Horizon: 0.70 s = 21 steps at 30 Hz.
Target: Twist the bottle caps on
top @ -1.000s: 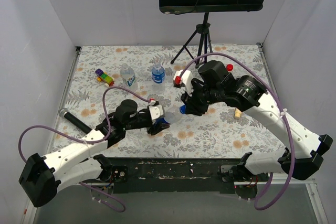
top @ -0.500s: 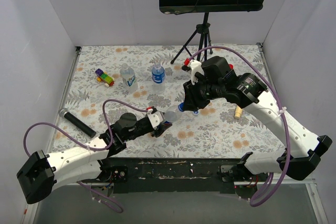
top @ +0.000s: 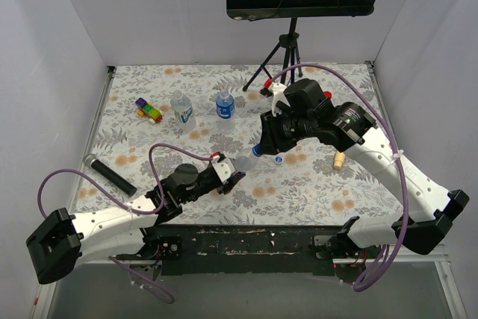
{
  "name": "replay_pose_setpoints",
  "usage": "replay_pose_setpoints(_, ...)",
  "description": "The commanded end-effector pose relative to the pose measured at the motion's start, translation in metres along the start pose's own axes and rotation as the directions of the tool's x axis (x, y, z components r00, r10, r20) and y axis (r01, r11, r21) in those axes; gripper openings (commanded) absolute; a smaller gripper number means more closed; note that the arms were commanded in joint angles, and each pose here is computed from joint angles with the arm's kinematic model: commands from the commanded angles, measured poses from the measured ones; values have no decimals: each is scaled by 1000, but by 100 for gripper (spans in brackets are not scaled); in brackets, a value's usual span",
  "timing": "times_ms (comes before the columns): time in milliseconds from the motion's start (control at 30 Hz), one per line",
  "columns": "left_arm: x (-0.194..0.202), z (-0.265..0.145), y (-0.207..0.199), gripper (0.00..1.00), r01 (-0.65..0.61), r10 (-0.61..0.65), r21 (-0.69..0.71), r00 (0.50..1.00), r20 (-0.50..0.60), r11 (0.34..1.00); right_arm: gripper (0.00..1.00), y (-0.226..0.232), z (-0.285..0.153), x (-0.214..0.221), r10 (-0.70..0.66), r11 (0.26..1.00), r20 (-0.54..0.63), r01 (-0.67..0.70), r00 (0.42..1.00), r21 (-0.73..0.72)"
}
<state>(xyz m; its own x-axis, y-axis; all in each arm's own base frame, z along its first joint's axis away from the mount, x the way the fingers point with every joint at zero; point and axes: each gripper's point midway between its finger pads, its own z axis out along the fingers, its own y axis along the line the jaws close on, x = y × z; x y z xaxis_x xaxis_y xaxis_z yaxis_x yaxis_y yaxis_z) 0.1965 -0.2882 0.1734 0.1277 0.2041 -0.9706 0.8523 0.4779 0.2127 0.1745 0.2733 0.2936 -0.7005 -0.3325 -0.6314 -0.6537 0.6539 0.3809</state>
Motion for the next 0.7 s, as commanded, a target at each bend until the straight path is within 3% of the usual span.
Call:
replay_pose_setpoints(0, -66, 1, 13, 47, 13, 4, -70, 972, 235, 997, 1, 9, 3, -1, 46, 999, -17, -46, 999, -27)
replay_pose_setpoints(300, -59, 4, 13, 47, 30, -14, -73, 978, 208, 997, 4, 12, -1, -11, 43, 999, 11, -42, 999, -29)
replay_pose_setpoints(533, -54, 9, 11, 46, 50, -38, -63, 983, 180, 997, 48, 23, -17, -28, -3, 998, 75, 7, 997, -59)
replay_pose_setpoints(667, -49, 10, 17, 45, 81, -64, -97, 985, 160, 992, 61, 27, -33, -42, -34, 998, 142, 42, 989, -55)
